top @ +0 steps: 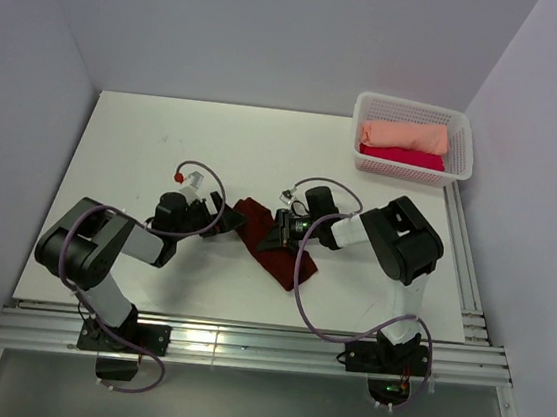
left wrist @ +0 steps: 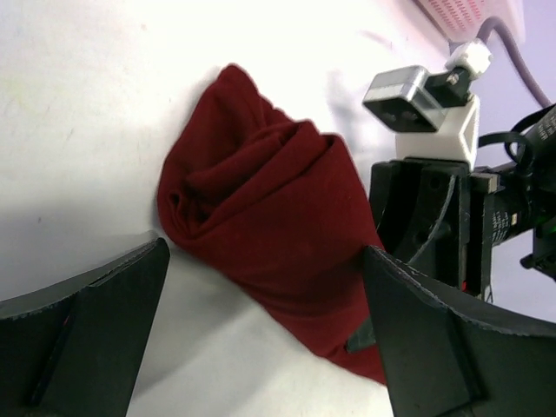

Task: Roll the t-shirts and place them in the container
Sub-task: Roll the tshirt

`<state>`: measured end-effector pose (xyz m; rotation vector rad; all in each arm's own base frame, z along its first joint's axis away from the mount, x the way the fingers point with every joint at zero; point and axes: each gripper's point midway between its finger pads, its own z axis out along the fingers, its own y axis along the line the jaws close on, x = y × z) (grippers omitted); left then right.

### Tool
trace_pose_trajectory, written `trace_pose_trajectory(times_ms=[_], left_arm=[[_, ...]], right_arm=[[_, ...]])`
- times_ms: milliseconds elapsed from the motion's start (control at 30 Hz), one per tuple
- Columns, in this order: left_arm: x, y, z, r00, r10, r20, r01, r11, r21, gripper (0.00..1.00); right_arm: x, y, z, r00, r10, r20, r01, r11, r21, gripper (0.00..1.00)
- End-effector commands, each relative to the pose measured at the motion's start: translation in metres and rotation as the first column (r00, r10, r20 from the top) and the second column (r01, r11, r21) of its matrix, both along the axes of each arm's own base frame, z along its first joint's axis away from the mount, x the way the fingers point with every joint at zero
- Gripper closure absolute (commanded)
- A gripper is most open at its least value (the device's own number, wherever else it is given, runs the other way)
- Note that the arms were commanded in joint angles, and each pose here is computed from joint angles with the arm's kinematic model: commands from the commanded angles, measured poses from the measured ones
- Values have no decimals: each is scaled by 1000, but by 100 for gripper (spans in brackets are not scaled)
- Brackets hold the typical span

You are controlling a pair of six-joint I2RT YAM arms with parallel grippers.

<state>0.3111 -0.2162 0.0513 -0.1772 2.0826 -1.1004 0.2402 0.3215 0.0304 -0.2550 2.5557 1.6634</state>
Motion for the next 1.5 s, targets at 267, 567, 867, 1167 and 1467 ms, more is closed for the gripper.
trace_pose_trajectory(times_ms=[267, 567, 867, 1167, 1467], left_arm=[[30, -13, -8, 1000, 24, 19, -23, 999, -35, 1], [43, -17, -19, 1000, 30, 4, -30, 999, -33, 22], [48, -20, -13, 999, 28, 42, -25, 998, -56, 64], [55, -24, -27, 999, 40, -27, -39, 999, 34, 99], [58, -27, -33, 998, 47, -44, -41, 989, 139, 100]], right_arm=[[-16, -13, -33, 994, -28, -109, 19, 996, -87, 100], [-16, -14, -31, 993, -26, -115, 16, 997, -81, 100], [-16, -16, -29, 996, -22, -86, 13, 995, -95, 100], [-8, -24, -22, 998, -37, 51, 46, 982, -185, 52], [4, -44, 16, 948, -98, 302, 195, 931, -308, 43]])
